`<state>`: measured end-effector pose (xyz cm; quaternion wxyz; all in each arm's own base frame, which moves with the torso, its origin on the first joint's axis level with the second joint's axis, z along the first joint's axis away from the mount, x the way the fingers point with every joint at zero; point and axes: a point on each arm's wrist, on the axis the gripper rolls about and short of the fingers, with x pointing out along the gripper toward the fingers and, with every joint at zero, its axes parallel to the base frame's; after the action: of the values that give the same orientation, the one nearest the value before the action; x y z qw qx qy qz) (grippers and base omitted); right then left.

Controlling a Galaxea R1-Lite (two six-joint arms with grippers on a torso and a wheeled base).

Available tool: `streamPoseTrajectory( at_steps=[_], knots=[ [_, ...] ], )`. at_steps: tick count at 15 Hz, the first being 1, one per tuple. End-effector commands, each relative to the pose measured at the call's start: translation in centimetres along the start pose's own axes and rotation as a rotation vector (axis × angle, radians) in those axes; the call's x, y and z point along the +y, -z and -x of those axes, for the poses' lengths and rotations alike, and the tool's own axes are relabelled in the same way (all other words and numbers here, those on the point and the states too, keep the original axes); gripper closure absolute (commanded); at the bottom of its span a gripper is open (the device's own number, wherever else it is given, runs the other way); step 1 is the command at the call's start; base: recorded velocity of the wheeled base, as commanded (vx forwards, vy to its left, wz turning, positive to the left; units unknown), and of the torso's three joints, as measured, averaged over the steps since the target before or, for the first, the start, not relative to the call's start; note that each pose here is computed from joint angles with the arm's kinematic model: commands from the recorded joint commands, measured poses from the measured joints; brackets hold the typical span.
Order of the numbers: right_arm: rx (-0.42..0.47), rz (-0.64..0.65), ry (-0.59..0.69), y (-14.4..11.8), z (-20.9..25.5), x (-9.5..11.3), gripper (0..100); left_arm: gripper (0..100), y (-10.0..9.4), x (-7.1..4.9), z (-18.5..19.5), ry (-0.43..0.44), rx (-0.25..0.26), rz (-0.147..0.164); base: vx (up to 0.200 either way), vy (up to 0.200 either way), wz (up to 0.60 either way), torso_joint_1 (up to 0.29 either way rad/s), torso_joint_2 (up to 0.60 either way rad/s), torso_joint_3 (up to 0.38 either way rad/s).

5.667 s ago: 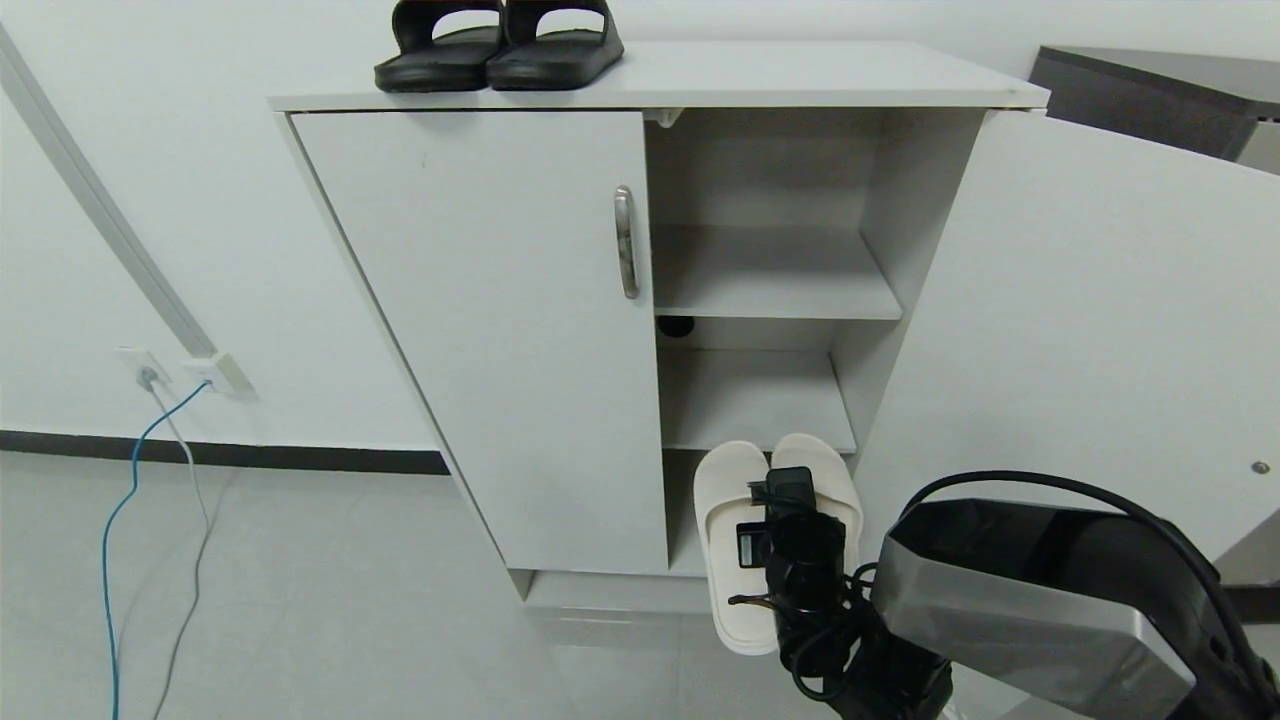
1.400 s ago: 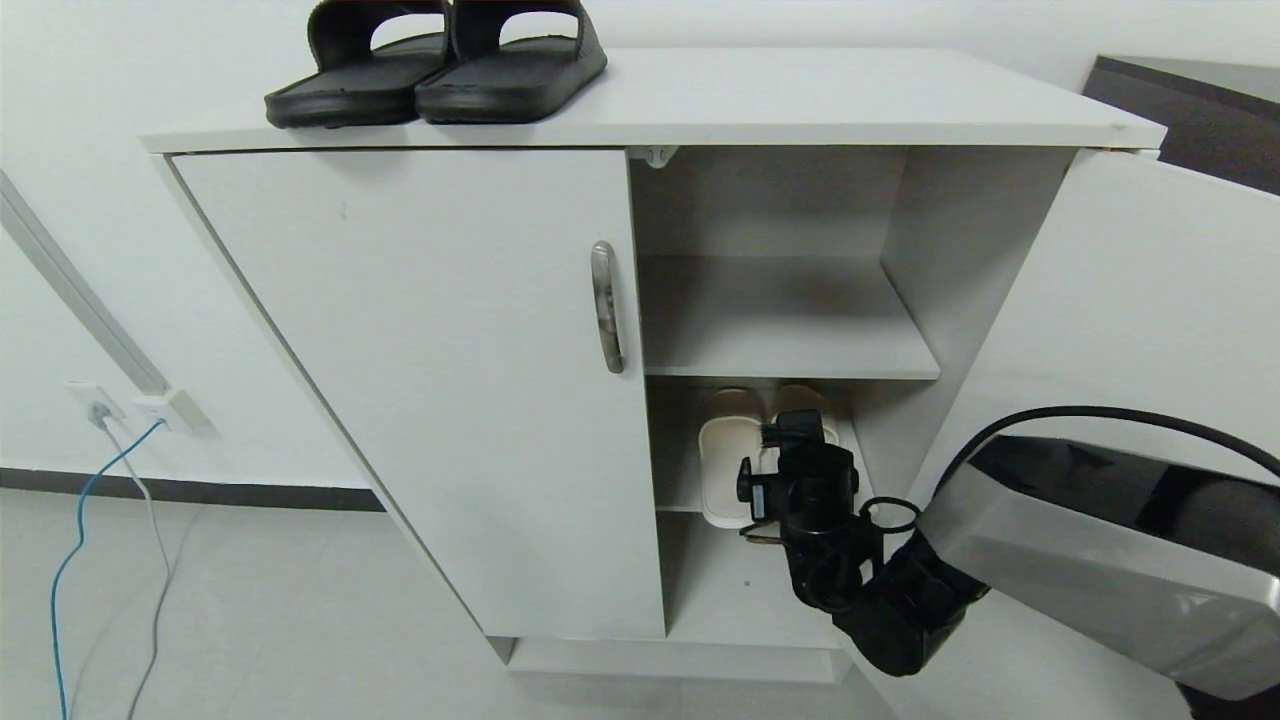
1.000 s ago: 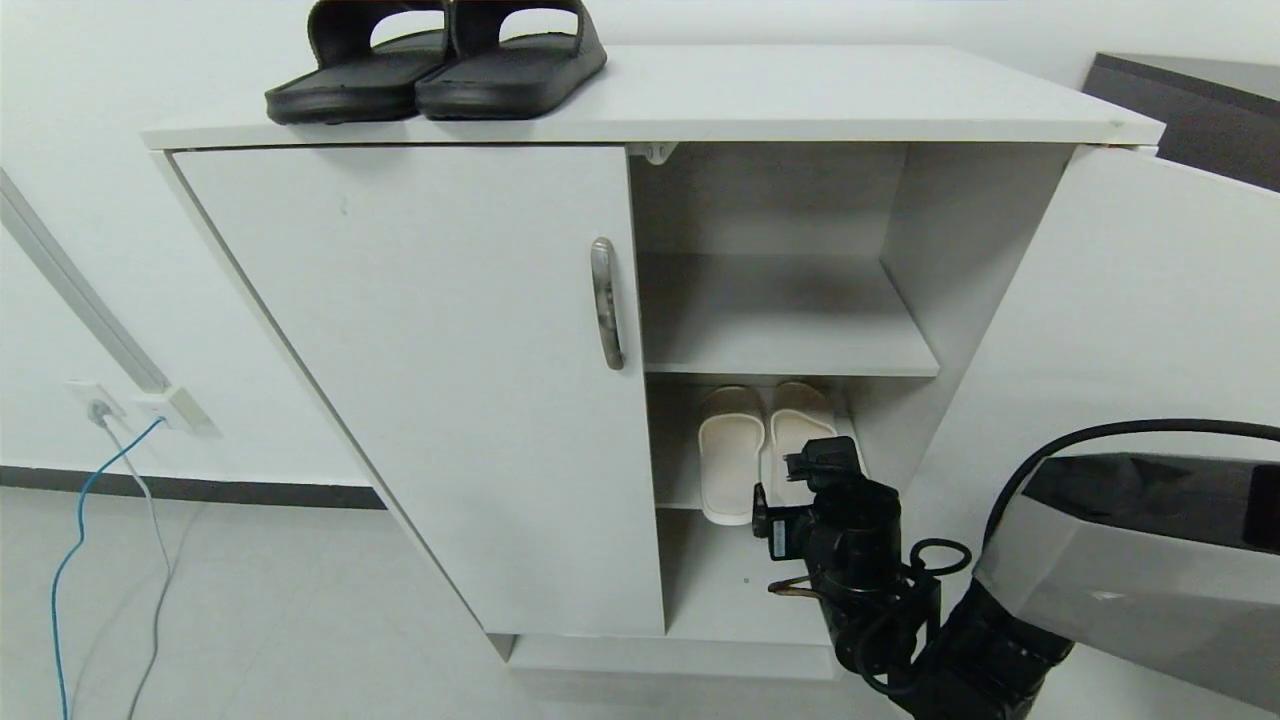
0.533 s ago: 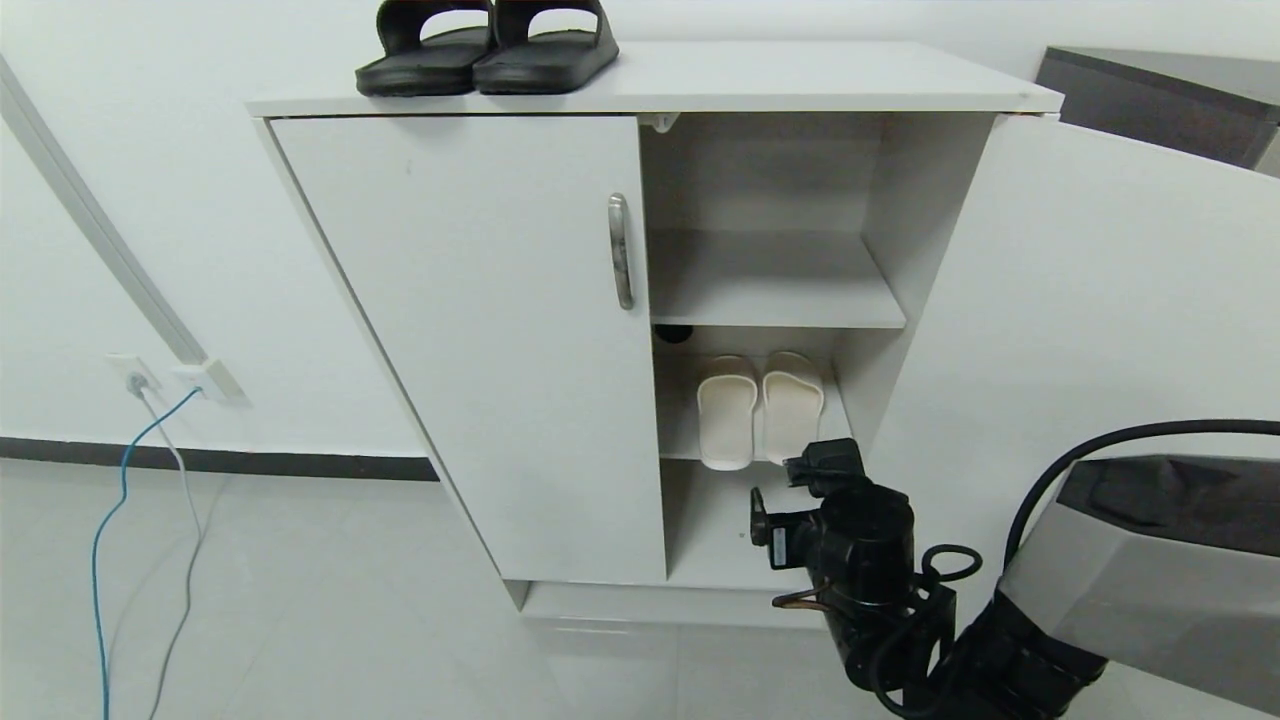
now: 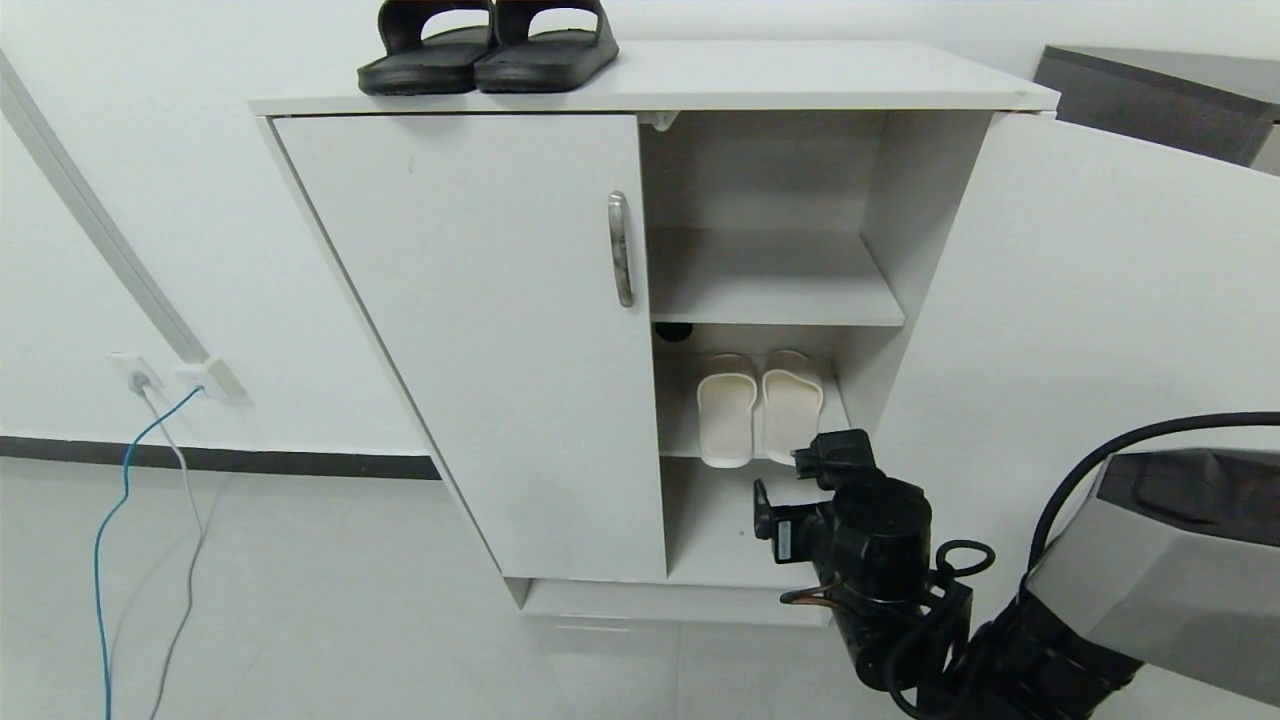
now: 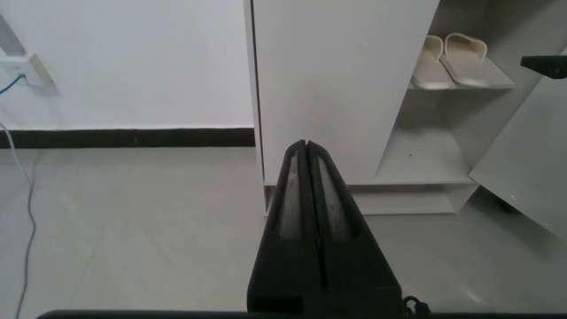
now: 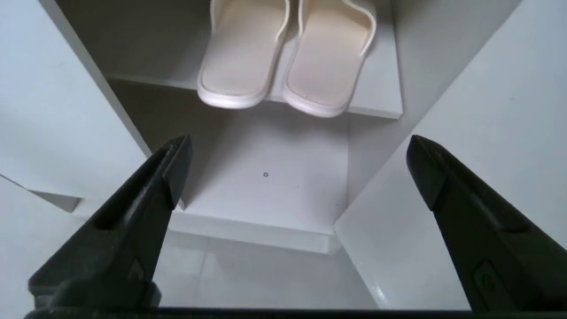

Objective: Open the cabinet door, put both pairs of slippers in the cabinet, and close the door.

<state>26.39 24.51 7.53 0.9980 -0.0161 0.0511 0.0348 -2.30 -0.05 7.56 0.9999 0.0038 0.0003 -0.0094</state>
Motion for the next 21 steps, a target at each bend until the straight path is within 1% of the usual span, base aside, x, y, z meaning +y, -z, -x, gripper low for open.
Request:
streamPoseTrajectory(
  at_steps=[1,11,18,21],
  knots=[
    [-0.004,-0.003,-0.001,-0.18,0.07,-0.02,0,100,0.0,0.0,-0.01,0.0,0.001,0.0,0.0,0.0,0.0,0.0,0.0,0.0],
    [-0.007,0.003,-0.003,-0.26,0.12,0.02,0,100,0.0,0.0,-0.01,0.001,0.001,0.0,0.0,0.0,0.0,0.0,0.0,0.009],
    [-0.014,0.0,0.012,-0.55,0.39,-0.1,0,100,0.0,0.0,-0.01,0.0,0.001,0.002,0.0,0.0,0.0,0.0,0.0,0.186],
    [-0.015,0.002,0.011,-0.57,0.65,0.17,0,100,0.0,0.0,-0.01,0.0,0.001,0.002,0.0,0.0,0.0,0.004,0.0,0.201]
  ],
)
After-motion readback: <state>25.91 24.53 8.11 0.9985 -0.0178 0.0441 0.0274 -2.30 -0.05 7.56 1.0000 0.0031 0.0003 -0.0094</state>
